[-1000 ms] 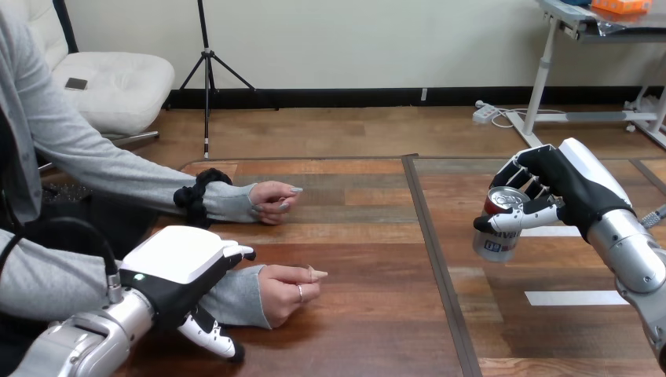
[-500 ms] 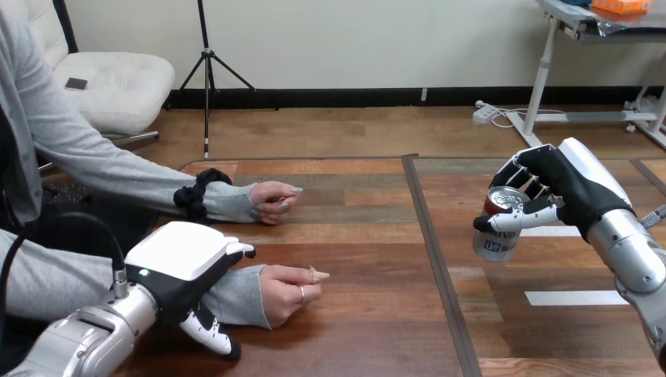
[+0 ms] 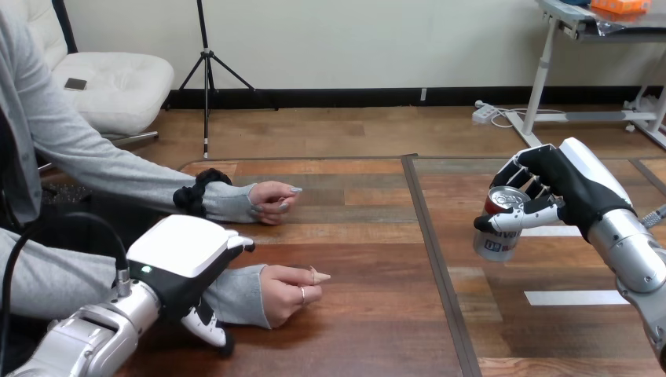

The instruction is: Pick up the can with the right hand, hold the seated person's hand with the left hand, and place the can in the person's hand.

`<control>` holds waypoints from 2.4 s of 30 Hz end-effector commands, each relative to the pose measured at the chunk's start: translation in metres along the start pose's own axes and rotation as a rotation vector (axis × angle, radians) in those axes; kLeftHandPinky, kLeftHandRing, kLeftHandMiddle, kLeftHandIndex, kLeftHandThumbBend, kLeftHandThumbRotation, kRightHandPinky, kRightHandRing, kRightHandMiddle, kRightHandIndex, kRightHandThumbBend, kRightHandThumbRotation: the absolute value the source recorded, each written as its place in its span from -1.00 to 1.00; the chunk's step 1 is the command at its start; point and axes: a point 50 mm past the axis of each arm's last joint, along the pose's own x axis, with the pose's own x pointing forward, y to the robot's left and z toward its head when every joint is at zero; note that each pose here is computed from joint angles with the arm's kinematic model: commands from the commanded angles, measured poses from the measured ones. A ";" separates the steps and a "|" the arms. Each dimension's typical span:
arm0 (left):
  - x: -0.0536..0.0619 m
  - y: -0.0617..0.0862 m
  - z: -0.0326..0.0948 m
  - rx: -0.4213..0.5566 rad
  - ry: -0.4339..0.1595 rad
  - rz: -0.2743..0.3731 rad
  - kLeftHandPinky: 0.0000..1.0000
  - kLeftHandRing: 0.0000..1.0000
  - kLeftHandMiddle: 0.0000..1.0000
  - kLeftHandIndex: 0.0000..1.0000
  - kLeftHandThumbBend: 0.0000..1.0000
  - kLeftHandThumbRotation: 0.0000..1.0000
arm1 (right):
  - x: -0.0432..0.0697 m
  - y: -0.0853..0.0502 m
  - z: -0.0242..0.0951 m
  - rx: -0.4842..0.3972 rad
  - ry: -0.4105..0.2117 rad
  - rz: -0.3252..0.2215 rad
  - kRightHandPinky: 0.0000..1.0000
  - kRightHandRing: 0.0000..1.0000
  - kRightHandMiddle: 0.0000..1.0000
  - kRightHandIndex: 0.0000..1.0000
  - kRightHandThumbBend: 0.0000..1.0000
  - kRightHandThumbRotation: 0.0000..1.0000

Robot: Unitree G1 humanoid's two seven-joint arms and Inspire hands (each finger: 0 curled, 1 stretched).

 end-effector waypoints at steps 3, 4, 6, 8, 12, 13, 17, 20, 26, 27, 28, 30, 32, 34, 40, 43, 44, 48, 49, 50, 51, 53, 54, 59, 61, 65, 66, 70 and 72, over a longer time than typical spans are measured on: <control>0.004 0.013 -0.013 0.097 0.075 0.034 0.45 0.66 0.73 0.67 1.00 -0.55 | 0.010 -0.037 0.028 -0.002 -0.119 -0.111 -0.34 -0.25 -0.18 -0.17 0.45 -1.00; 0.005 0.013 -0.013 0.098 0.079 0.033 0.45 0.66 0.73 0.67 1.00 -0.55 | 0.010 -0.037 0.028 -0.003 -0.119 -0.111 -0.34 -0.25 -0.18 -0.17 0.45 -1.00; 0.005 0.013 -0.013 0.102 0.089 0.032 0.44 0.65 0.72 0.67 1.00 -0.55 | 0.010 -0.037 0.028 -0.002 -0.120 -0.111 -0.34 -0.25 -0.18 -0.17 0.45 -1.00; 0.005 0.013 -0.013 0.104 0.096 0.033 0.44 0.64 0.71 0.66 1.00 -0.56 | 0.010 -0.037 0.028 0.000 -0.121 -0.111 -0.34 -0.25 -0.18 -0.17 0.45 -1.00; 0.005 0.014 -0.014 0.102 0.109 0.031 0.42 0.61 0.67 0.64 1.00 -0.58 | 0.010 -0.037 0.029 -0.001 -0.124 -0.113 -0.34 -0.25 -0.18 -0.17 0.45 -1.00; 0.005 0.014 -0.014 0.103 0.112 0.028 0.42 0.60 0.66 0.63 1.00 -0.58 | 0.010 -0.037 0.029 -0.001 -0.125 -0.113 -0.35 -0.26 -0.18 -0.17 0.44 -1.00; 0.006 0.014 -0.015 0.103 0.121 0.017 0.40 0.55 0.61 0.59 1.00 -0.59 | 0.010 -0.037 0.030 -0.007 -0.127 -0.113 -0.36 -0.27 -0.19 -0.17 0.44 -1.00; 0.006 0.015 -0.015 0.098 0.122 0.004 0.38 0.53 0.58 0.57 1.00 -0.59 | 0.010 -0.037 0.030 -0.008 -0.129 -0.114 -0.36 -0.27 -0.19 -0.17 0.44 -1.00; 0.007 0.015 -0.016 0.076 0.127 -0.013 0.33 0.49 0.52 0.51 1.00 -0.61 | 0.010 -0.037 0.029 -0.011 -0.127 -0.114 -0.36 -0.27 -0.20 -0.17 0.44 -1.00; 0.007 0.015 -0.016 0.071 0.129 -0.021 0.33 0.48 0.52 0.51 1.00 -0.61 | 0.010 -0.037 0.029 -0.010 -0.127 -0.114 -0.36 -0.27 -0.20 -0.17 0.44 -1.00; 0.007 0.015 -0.016 0.068 0.131 -0.026 0.32 0.48 0.51 0.50 1.00 -0.61 | 0.010 -0.037 0.029 -0.009 -0.126 -0.114 -0.36 -0.27 -0.20 -0.17 0.44 -1.00; 0.007 0.016 -0.016 0.063 0.133 -0.032 0.30 0.47 0.51 0.49 1.00 -0.60 | 0.010 -0.038 0.029 -0.008 -0.127 -0.114 -0.36 -0.27 -0.20 -0.17 0.44 -1.00; 0.007 0.016 -0.016 0.059 0.134 -0.035 0.27 0.46 0.50 0.48 1.00 -0.61 | 0.010 -0.038 0.029 -0.008 -0.128 -0.113 -0.36 -0.27 -0.20 -0.17 0.44 -1.00; 0.007 0.016 -0.016 0.050 0.134 -0.037 0.25 0.45 0.49 0.47 0.99 -0.61 | 0.010 -0.038 0.029 -0.008 -0.128 -0.113 -0.37 -0.28 -0.20 -0.17 0.44 -1.00; 0.008 0.014 -0.018 -0.019 0.131 -0.056 0.25 0.43 0.47 0.45 1.00 -0.61 | 0.009 -0.039 0.029 -0.006 -0.133 -0.121 -0.37 -0.28 -0.20 -0.17 0.44 -1.00; 0.009 0.014 -0.018 -0.042 0.121 -0.056 0.27 0.43 0.46 0.45 1.00 -0.61 | 0.009 -0.039 0.029 -0.005 -0.131 -0.124 -0.38 -0.29 -0.20 -0.17 0.44 -1.00; 0.008 0.014 -0.018 -0.049 0.119 -0.058 0.28 0.43 0.46 0.45 1.00 -0.60 | 0.009 -0.039 0.029 -0.004 -0.132 -0.124 -0.38 -0.29 -0.21 -0.17 0.44 -1.00; 0.009 0.013 -0.018 -0.068 0.114 -0.054 0.28 0.42 0.46 0.44 1.00 -0.58 | 0.009 -0.039 0.029 -0.003 -0.135 -0.125 -0.38 -0.29 -0.21 -0.17 0.44 -1.00; 0.009 0.013 -0.018 -0.070 0.113 -0.053 0.28 0.42 0.46 0.44 1.00 -0.58 | 0.009 -0.039 0.029 -0.003 -0.135 -0.125 -0.38 -0.29 -0.21 -0.17 0.44 -1.00; 0.009 0.013 -0.018 -0.076 0.109 -0.054 0.28 0.41 0.45 0.44 1.00 -0.58 | 0.009 -0.039 0.029 -0.003 -0.135 -0.127 -0.38 -0.29 -0.21 -0.17 0.44 -1.00; 0.009 0.013 -0.018 -0.080 0.107 -0.056 0.27 0.41 0.45 0.44 1.00 -0.58 | 0.009 -0.039 0.029 -0.002 -0.135 -0.127 -0.38 -0.29 -0.21 -0.17 0.44 -1.00; 0.009 0.013 -0.018 -0.089 0.101 -0.052 0.25 0.39 0.44 0.43 0.99 -0.59 | 0.009 -0.039 0.029 0.000 -0.132 -0.129 -0.38 -0.28 -0.20 -0.17 0.45 -1.00; 0.009 0.013 -0.017 -0.094 0.099 -0.049 0.23 0.38 0.43 0.42 0.99 -0.60 | 0.009 -0.039 0.029 0.002 -0.130 -0.130 -0.38 -0.28 -0.21 -0.17 0.45 -1.00; 0.010 0.013 -0.016 -0.099 0.098 -0.044 0.14 0.32 0.38 0.37 0.95 -0.69 | 0.009 -0.039 0.029 0.009 -0.127 -0.129 -0.38 -0.28 -0.21 -0.17 0.44 -1.00; 0.010 0.014 -0.016 -0.098 0.100 -0.043 0.08 0.27 0.34 0.34 0.92 -0.76 | 0.009 -0.039 0.029 0.011 -0.128 -0.130 -0.38 -0.28 -0.21 -0.17 0.44 -1.00; 0.010 0.014 -0.015 -0.097 0.099 -0.034 -0.01 0.18 0.27 0.28 0.87 -0.86 | 0.009 -0.039 0.029 0.011 -0.129 -0.129 -0.38 -0.28 -0.21 -0.17 0.44 -1.00; 0.010 0.014 -0.015 -0.100 0.099 -0.035 -0.03 0.15 0.24 0.26 0.85 -0.89 | 0.009 -0.039 0.029 0.012 -0.128 -0.128 -0.38 -0.28 -0.21 -0.17 0.44 -1.00; 0.010 0.015 -0.014 -0.122 0.093 -0.023 -0.12 0.04 0.13 0.16 0.77 -0.96 | 0.009 -0.039 0.029 0.015 -0.128 -0.127 -0.38 -0.28 -0.21 -0.17 0.43 -1.00; 0.011 0.015 -0.014 -0.149 0.092 -0.015 -0.14 0.00 0.09 0.12 0.74 -0.98 | 0.009 -0.039 0.029 0.016 -0.126 -0.127 -0.38 -0.28 -0.21 -0.17 0.43 -1.00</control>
